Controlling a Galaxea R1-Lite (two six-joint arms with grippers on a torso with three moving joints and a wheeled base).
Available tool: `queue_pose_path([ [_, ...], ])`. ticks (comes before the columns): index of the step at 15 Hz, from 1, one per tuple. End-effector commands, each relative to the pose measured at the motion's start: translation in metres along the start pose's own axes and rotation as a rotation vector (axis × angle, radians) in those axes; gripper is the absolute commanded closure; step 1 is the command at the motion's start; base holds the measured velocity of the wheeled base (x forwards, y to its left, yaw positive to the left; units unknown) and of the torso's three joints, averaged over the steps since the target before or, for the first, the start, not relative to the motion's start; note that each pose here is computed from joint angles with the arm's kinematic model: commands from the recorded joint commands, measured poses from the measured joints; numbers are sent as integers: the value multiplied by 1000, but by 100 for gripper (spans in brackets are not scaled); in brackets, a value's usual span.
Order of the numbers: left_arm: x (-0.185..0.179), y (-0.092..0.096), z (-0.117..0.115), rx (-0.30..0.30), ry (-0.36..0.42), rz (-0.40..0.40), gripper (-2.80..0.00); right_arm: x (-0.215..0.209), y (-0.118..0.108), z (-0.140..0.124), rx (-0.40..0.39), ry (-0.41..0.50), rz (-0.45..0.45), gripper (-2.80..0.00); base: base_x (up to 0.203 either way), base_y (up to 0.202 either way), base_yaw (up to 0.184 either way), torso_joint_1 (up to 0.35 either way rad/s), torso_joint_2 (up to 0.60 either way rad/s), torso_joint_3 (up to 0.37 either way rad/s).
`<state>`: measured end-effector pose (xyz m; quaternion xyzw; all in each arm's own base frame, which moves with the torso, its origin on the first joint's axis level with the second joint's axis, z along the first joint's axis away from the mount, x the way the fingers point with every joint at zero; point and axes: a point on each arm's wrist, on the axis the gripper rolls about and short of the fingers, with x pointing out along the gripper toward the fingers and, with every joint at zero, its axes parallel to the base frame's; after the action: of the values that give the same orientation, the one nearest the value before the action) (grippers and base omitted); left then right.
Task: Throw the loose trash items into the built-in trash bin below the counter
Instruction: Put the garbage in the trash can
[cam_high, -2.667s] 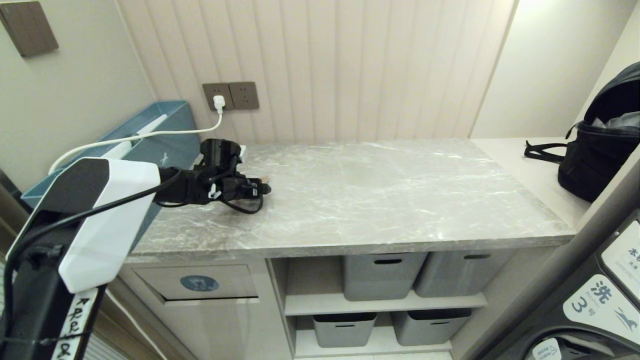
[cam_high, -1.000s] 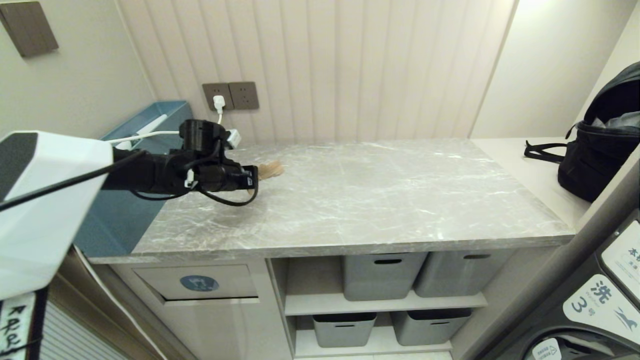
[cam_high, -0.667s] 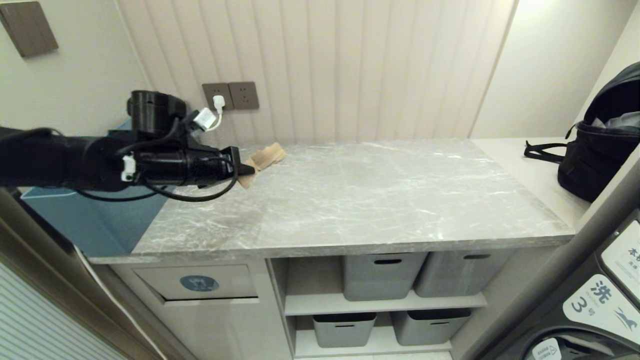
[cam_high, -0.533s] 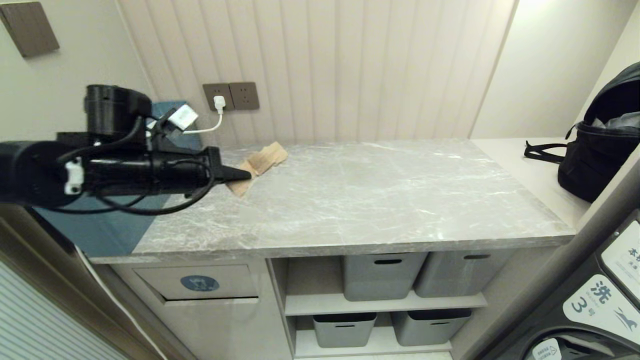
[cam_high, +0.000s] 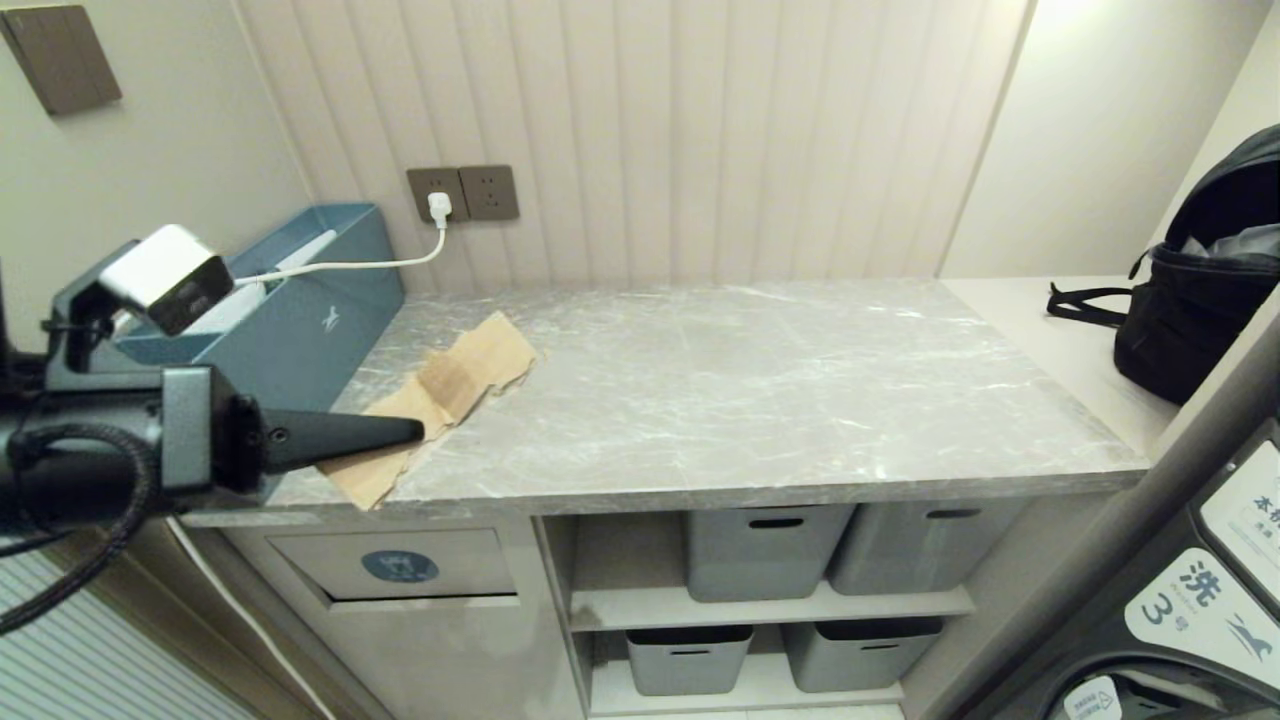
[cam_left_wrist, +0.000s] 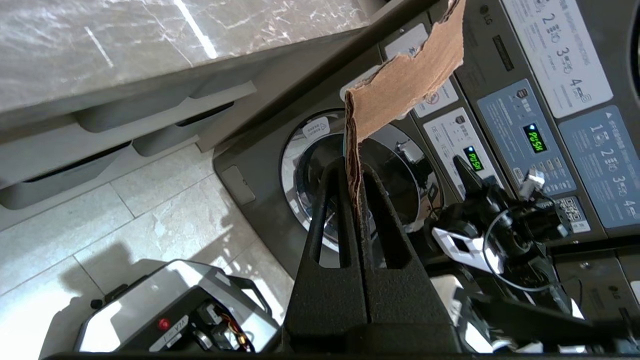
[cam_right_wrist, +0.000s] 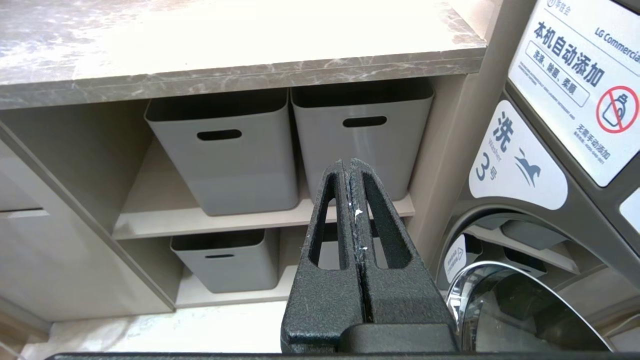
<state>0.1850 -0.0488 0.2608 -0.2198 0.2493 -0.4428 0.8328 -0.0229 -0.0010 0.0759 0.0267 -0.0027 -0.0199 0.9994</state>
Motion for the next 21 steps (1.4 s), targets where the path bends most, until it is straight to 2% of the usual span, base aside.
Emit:
queue_pose_path([
  [1,-23,-20,-7,36,-45,0,0,0,0,0,0,0,0,0,0,0,0,0,0,0],
  [3,-45,-30,-18,19,-72,58,0,0,0,0,0,0,0,0,0,0,0,0,0,0],
  [4,-56,-32,-25,-8,-96,126,0,0,0,0,0,0,0,0,0,0,0,0,0,0],
  [6,-77,-43,-45,-14,-160,270,0,0,0,0,0,0,0,0,0,0,0,0,0,0],
  [8,-91,-47,-77,25,-226,482,0,0,0,0,0,0,0,0,0,0,0,0,0,0],
  [9,-93,-41,-98,55,-236,593,0,0,0,0,0,1,0,0,0,0,0,0,0,0],
  [11,-91,-23,-135,142,-251,724,0,0,0,0,0,0,0,0,0,0,0,0,0,0],
  [14,-85,5,-190,292,-308,837,0,0,0,0,0,1,0,0,0,0,0,0,0,0],
  [16,-89,3,-215,390,-402,871,0,0,0,0,0,0,0,0,0,0,0,0,0,0],
  [18,-91,3,-231,428,-422,893,0,0,0,0,2,1,0,0,0,0,0,0,0,0],
  [20,-90,7,-236,431,-372,871,0,0,0,0,2,0,1,0,0,0,0,0,0,0],
  [21,-91,9,-239,425,-355,885,0,0,0,0,2,-2,0,0,0,0,0,0,0,0],
])
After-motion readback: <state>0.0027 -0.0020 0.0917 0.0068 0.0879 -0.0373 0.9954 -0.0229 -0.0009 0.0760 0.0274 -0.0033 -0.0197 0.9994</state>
